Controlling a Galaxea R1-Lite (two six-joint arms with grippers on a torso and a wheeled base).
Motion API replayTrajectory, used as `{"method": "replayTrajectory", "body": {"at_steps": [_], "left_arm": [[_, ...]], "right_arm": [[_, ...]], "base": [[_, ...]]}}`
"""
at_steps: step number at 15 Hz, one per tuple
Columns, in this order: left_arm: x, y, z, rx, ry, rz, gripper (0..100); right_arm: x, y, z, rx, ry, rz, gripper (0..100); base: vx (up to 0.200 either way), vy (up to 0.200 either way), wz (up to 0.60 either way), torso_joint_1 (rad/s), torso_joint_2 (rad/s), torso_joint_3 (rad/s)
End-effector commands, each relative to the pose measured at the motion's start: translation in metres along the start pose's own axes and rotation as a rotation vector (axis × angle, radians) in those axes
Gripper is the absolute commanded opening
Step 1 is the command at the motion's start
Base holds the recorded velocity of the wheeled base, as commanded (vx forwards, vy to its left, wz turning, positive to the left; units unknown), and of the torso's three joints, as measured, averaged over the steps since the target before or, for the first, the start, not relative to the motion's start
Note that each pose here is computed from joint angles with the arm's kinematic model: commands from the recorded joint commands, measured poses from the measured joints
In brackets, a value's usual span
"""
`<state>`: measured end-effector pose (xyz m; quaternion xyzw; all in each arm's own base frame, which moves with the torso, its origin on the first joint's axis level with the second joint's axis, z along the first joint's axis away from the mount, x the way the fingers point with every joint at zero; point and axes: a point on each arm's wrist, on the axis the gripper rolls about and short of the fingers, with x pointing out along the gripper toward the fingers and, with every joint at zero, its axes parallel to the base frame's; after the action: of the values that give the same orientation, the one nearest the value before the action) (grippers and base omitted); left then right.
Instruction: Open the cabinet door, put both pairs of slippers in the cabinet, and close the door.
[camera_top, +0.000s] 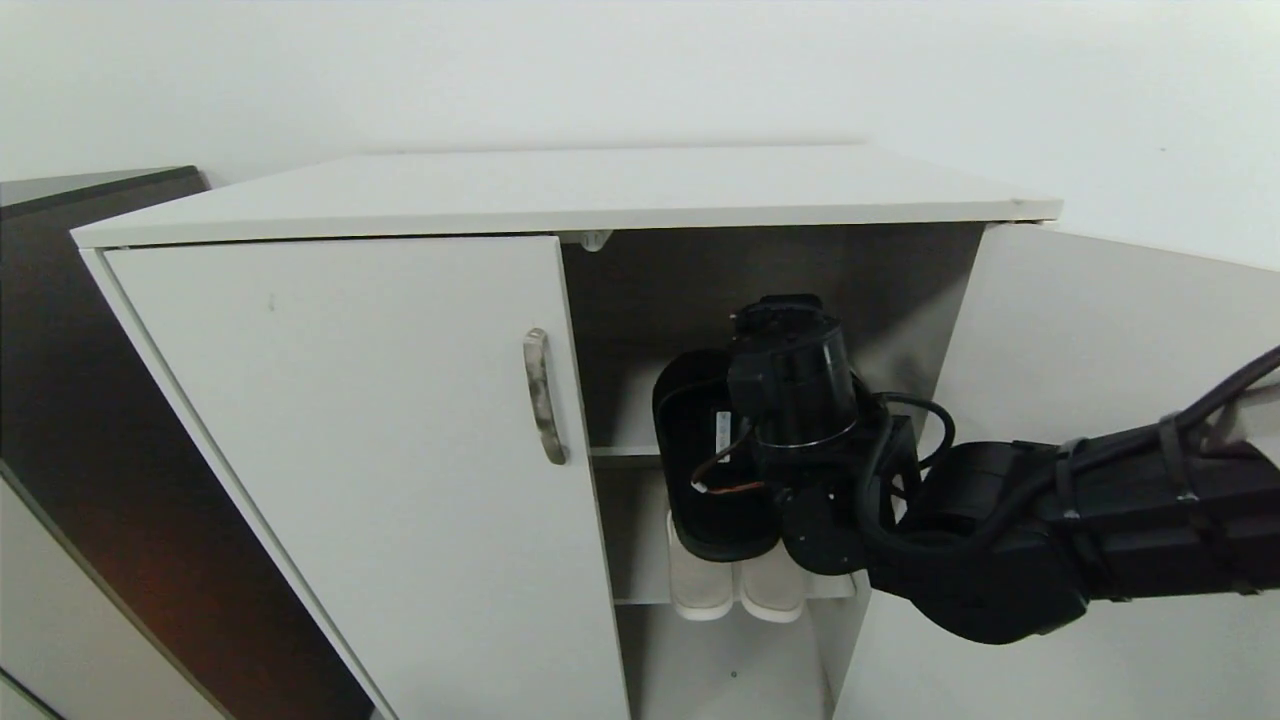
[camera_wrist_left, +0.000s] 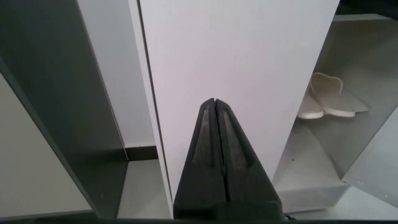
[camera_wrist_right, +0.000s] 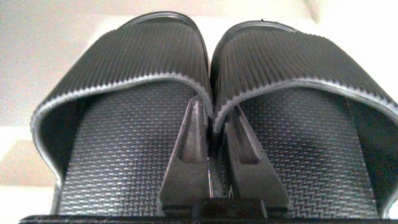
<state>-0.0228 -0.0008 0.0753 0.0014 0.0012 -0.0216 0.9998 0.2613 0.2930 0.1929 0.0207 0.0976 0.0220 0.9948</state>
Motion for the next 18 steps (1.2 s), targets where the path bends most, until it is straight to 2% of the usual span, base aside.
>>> {"method": "replayTrajectory", "body": {"at_steps": [1, 5, 11, 18], "left_arm": [[0.0, 0.0, 0.0, -0.001, 0.001, 0.0, 0], [0.0, 0.0, 0.0, -0.003, 0.001, 0.002, 0], [0.0, 0.0, 0.0, -0.004, 0.001, 0.002, 0], [0.0, 0.0, 0.0, -0.004, 0.001, 0.002, 0]], "right_arm": [[0.016, 0.005, -0.008, -0.006, 0.008, -0.019, 0], [0.041, 0.01, 0.005, 0.032, -0.025, -0.038, 0], [0.073, 0.008, 0.022, 0.029, -0.006, -0.066, 0], [0.09, 0.009, 0.015, 0.027, 0.001, -0.079, 0]], "base": [[0.0, 0.0, 0.0, 0.0, 0.0, 0.0], [0.0, 0.0, 0.0, 0.0, 0.0, 0.0], [0.0, 0.0, 0.0, 0.0, 0.0, 0.0], [0.0, 0.0, 0.0, 0.0, 0.0, 0.0]]}}
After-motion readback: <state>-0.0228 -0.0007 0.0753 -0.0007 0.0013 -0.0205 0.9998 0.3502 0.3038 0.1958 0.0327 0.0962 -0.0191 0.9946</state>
